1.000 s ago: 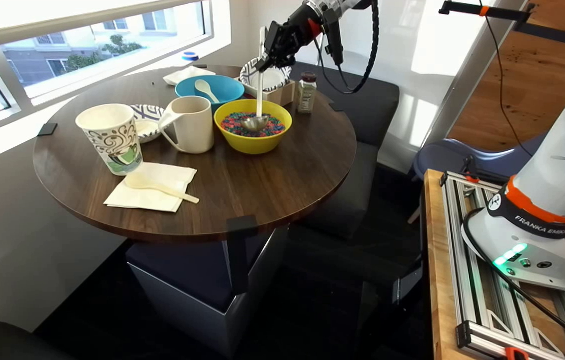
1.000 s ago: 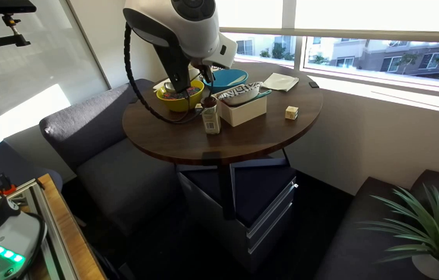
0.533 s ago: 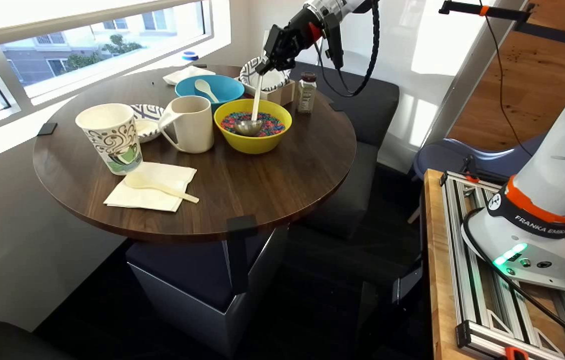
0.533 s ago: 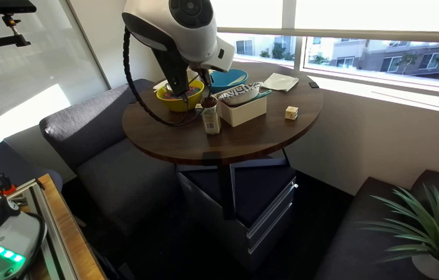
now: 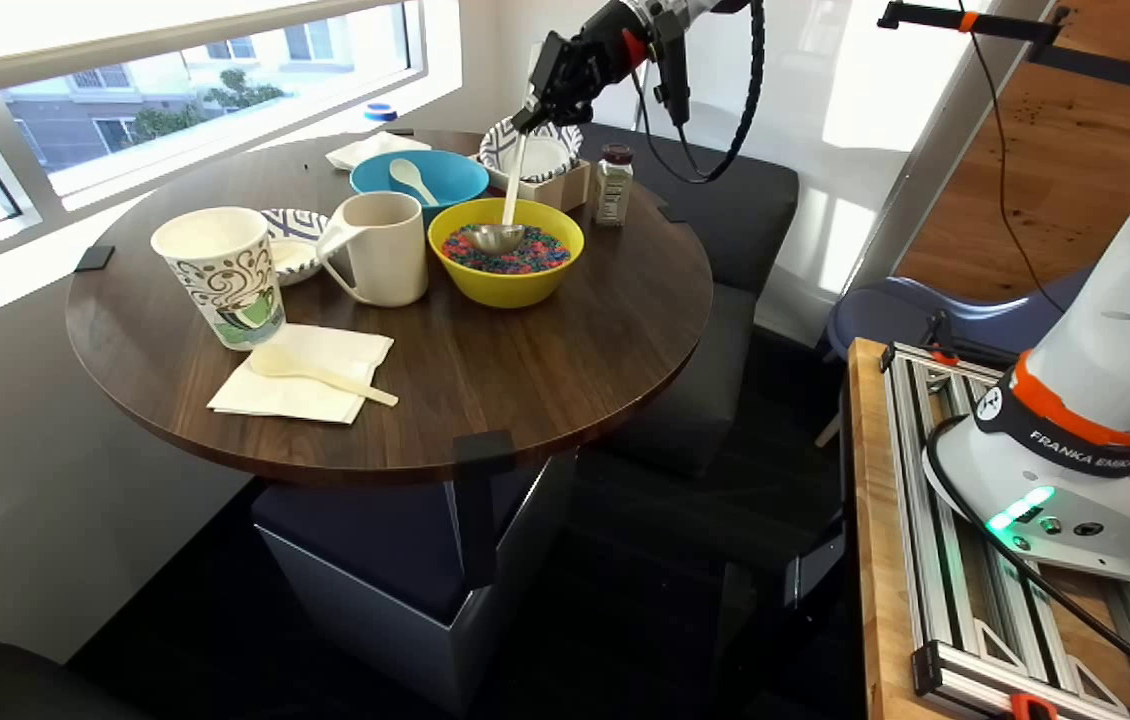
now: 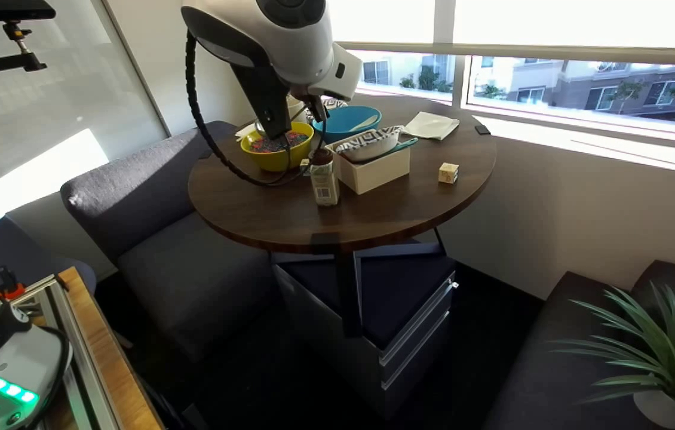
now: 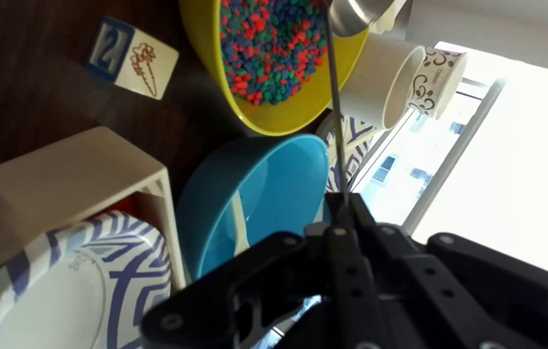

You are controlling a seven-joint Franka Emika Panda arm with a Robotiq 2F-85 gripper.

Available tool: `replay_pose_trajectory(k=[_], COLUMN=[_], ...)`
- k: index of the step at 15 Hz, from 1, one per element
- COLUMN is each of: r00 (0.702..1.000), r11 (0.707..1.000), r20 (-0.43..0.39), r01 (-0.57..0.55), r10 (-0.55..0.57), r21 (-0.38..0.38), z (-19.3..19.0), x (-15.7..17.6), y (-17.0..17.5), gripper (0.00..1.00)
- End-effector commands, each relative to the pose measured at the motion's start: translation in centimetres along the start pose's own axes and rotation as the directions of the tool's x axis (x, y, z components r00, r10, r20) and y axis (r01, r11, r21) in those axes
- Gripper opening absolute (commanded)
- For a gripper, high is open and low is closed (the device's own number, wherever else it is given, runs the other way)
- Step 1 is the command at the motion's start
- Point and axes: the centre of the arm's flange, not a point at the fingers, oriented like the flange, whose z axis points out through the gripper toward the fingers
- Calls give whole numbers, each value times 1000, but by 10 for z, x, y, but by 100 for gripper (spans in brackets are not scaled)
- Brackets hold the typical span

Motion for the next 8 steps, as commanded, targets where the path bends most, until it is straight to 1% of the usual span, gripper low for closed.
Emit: replay_pose_trajectory(k=[1, 2, 3, 6, 8], r00=[1000, 1000, 1000, 997, 995], r11=[1000, 1000, 1000, 993, 973], r20=[10, 12, 18, 71, 72], r01=[-19, -20, -10, 27, 87], r10=[19, 20, 10, -18, -73], r21=[0, 3, -19, -119, -214], z=[-27, -32, -37, -51, -57], x=[2, 5, 7, 18, 27], y=[-24, -29, -35, -59, -79], gripper=[4, 4, 3, 4, 4])
